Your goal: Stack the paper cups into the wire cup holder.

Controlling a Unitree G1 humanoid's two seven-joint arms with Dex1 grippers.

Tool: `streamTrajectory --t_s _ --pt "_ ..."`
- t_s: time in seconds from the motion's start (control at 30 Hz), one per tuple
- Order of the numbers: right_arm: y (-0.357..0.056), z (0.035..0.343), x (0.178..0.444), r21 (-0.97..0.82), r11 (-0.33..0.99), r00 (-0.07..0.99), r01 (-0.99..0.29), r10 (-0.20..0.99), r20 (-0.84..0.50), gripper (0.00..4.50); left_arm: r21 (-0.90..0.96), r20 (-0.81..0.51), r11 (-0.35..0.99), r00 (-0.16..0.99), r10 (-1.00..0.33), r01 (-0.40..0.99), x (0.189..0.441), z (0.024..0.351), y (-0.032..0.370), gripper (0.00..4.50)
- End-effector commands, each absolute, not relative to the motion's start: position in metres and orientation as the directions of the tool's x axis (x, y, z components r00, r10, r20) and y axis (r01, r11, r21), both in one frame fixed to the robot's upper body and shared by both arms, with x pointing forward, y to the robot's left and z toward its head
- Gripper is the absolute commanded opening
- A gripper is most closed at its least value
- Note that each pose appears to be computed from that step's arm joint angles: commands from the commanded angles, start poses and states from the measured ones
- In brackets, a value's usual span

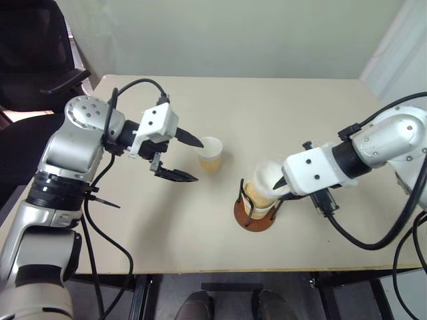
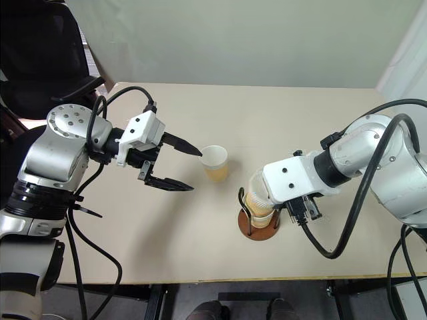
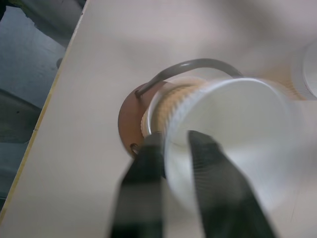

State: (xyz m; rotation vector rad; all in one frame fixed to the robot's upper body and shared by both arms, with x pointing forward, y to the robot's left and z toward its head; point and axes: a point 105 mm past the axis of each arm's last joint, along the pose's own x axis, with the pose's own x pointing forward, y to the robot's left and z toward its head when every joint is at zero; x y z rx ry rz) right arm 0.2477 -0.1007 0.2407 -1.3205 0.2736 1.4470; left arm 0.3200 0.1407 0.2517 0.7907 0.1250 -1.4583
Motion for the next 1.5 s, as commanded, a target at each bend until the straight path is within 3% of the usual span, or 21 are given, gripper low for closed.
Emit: streamTrajectory --t_s 0.03,0.1,0.27,0.37,0.43,0.7,1.07,1.27,1.37,1.5 --pt "-0.098 0.250 0.247 -0.523 -0.348 0.267 -0.778 0.570 -0.777 2.28 0.459 -0.525 -0.089 0.189 -0.830 0.884 0.320 0.264 0.144 4.50" --pt "-0.096 0.260 0.250 -0.556 -0.280 0.299 -0.782 0.615 -0.730 2.97 0.473 -0.538 -0.087 0.209 -0.817 0.877 0.324 0.262 0.146 4.50" --pt "-0.109 0.311 0.269 -0.593 0.046 0.439 -0.804 0.719 -0.539 2.97 0.505 -0.616 -0.132 0.250 -0.747 0.853 0.332 0.253 0.161 4.50" --pt "-0.119 0.325 0.267 -0.561 0.147 0.466 -0.814 0.743 -0.481 2.97 0.553 -0.629 -0.149 0.293 -0.720 0.820 0.344 0.255 0.165 4.50" --pt "-0.122 0.327 0.259 -0.525 0.181 0.455 -0.832 0.763 -0.459 2.97 0.600 -0.611 -0.145 0.334 -0.718 0.787 0.356 0.259 0.164 4.50" --pt "-0.126 0.314 0.244 -0.452 0.266 0.470 -0.851 0.772 -0.429 2.97 0.614 -0.593 -0.199 0.281 -0.754 0.764 0.372 0.258 0.150 4.50" --pt "-0.132 0.303 0.234 -0.407 0.336 0.501 -0.850 0.757 -0.420 2.97 0.626 -0.661 -0.330 0.255 -0.706 0.707 0.388 0.229 0.122 4.50" --pt "-0.135 0.302 0.232 -0.400 0.357 0.514 -0.844 0.752 -0.413 2.97 0.666 -0.669 -0.359 0.310 -0.676 0.654 0.397 0.221 0.112 4.50" --pt "-0.136 0.301 0.232 -0.397 0.366 0.520 -0.842 0.749 -0.410 3.01 0.689 -0.659 -0.356 0.340 -0.671 0.631 0.401 0.219 0.107 3.56" --pt "-0.139 0.300 0.234 -0.398 0.385 0.536 -0.833 0.741 -0.406 3.01 0.663 -0.680 -0.388 0.298 -0.670 0.640 0.397 0.215 0.106 2.06"
